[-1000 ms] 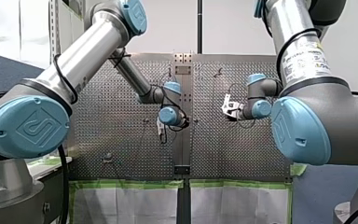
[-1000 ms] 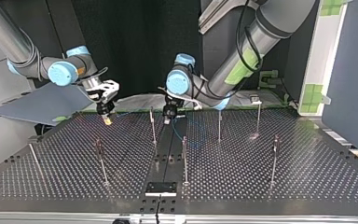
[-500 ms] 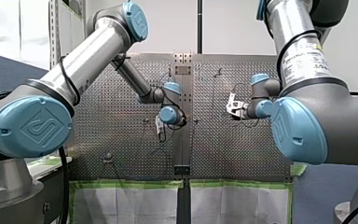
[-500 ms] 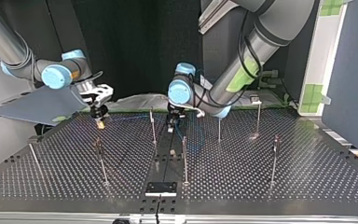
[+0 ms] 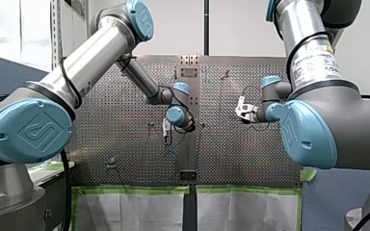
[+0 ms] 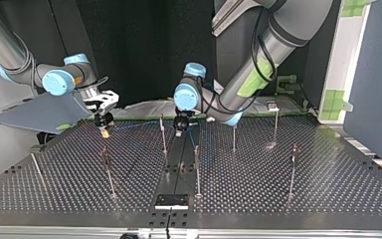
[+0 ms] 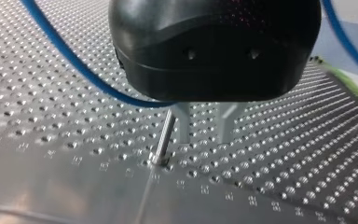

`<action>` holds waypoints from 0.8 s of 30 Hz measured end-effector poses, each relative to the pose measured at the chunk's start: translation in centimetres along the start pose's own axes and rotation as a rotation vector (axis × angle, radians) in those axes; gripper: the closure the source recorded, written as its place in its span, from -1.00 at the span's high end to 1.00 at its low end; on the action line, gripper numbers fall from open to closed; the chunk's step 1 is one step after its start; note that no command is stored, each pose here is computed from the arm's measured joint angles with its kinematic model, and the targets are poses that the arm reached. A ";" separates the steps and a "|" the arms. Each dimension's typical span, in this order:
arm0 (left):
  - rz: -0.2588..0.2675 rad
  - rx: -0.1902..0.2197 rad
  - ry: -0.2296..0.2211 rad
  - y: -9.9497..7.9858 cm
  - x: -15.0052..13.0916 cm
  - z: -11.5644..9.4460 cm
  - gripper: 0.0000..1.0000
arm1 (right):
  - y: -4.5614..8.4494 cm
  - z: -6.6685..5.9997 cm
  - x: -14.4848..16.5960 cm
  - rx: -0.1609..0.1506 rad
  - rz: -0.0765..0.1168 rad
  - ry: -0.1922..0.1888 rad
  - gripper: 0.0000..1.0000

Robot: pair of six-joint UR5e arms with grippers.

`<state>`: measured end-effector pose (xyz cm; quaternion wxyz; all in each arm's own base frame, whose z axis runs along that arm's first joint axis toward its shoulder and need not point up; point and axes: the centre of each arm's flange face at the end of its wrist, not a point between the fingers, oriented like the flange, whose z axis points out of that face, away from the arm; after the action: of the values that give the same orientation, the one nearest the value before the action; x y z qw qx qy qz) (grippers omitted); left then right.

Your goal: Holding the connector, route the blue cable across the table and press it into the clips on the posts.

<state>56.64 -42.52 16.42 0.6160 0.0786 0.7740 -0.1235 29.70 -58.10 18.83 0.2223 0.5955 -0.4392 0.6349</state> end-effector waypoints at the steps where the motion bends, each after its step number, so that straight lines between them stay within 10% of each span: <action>1: 0.007 0.002 0.005 -0.2 -0.1 -0.2 0.65 | 0.0 0.0 0.0 0.001 0.000 0.000 -1.00; 3: 0.020 0.004 0.013 -0.4 -0.4 -0.5 1.00 | 0.0 0.0 0.0 0.005 -0.002 -0.001 -1.00; 24: 0.105 -0.013 0.062 -4.0 -1.8 -7.3 1.00 | -0.5 0.0 -0.2 0.013 -0.015 -0.006 -1.00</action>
<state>49.11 -44.18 20.08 0.5977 0.1187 0.7885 -0.0836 30.14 -57.82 18.76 0.2216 0.6021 -0.4313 0.6343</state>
